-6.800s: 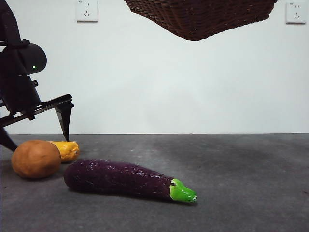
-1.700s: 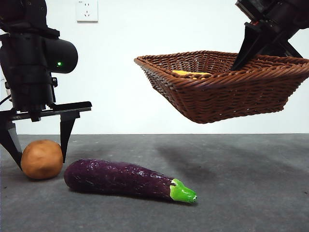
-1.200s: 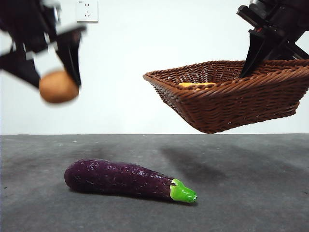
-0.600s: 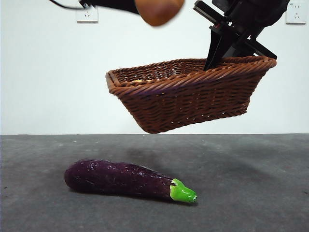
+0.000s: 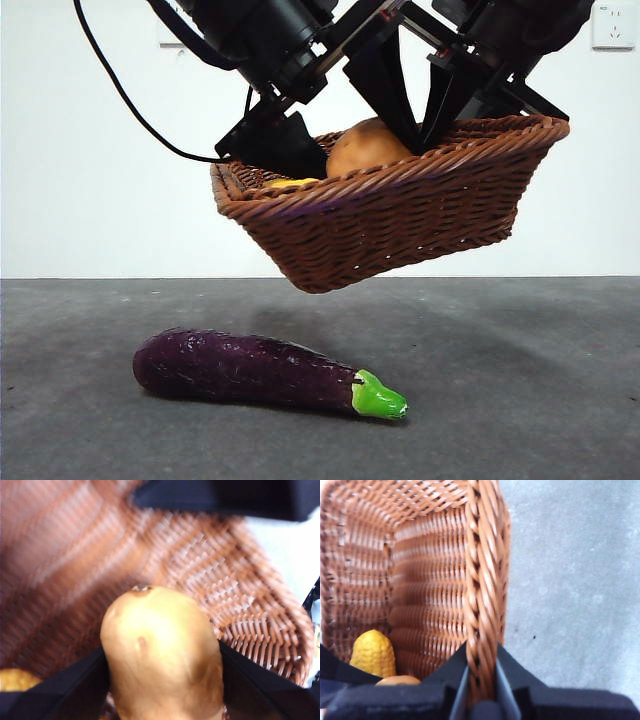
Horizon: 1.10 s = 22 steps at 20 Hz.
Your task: Help me put the vegetables on the table into the basket
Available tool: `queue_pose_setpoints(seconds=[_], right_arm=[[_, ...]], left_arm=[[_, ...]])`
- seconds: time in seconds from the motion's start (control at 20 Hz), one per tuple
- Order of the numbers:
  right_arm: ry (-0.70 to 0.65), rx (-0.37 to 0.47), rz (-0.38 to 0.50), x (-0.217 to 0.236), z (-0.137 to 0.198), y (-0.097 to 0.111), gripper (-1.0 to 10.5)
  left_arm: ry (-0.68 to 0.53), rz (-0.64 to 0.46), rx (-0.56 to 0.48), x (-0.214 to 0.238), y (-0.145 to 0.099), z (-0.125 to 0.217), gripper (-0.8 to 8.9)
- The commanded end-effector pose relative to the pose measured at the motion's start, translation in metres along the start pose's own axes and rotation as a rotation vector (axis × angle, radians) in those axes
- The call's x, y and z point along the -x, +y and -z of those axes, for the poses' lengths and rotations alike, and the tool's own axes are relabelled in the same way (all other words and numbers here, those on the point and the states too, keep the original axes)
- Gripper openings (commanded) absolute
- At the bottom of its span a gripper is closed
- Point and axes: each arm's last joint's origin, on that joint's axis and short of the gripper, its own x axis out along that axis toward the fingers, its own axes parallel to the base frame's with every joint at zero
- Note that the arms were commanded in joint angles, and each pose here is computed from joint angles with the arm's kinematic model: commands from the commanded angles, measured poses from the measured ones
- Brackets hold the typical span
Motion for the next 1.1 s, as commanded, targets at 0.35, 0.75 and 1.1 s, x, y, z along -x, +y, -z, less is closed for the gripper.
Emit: queue_pose_setpoints(seconds=[0.35, 0.75, 1.1], right_arm=[[-0.010, 0.007, -0.005, -0.002, -0.001, -0.001, -0.1], [-0.036, -0.040, -0.002, 0.007, -0.006, -0.023, -0.1], [-0.119, -0.112, -0.039, 0.061, -0.008, -0.067, -0.1]], left_arm=[[0.036, 0.078, -0.015, 0.001, -0.005, -0.001, 5.03], [-0.043, -0.024, -0.251, 0.083, -0.022, -0.025, 5.03], [0.139, -0.242, -0.658, 0.161, -0.005, 0.006, 5.03]])
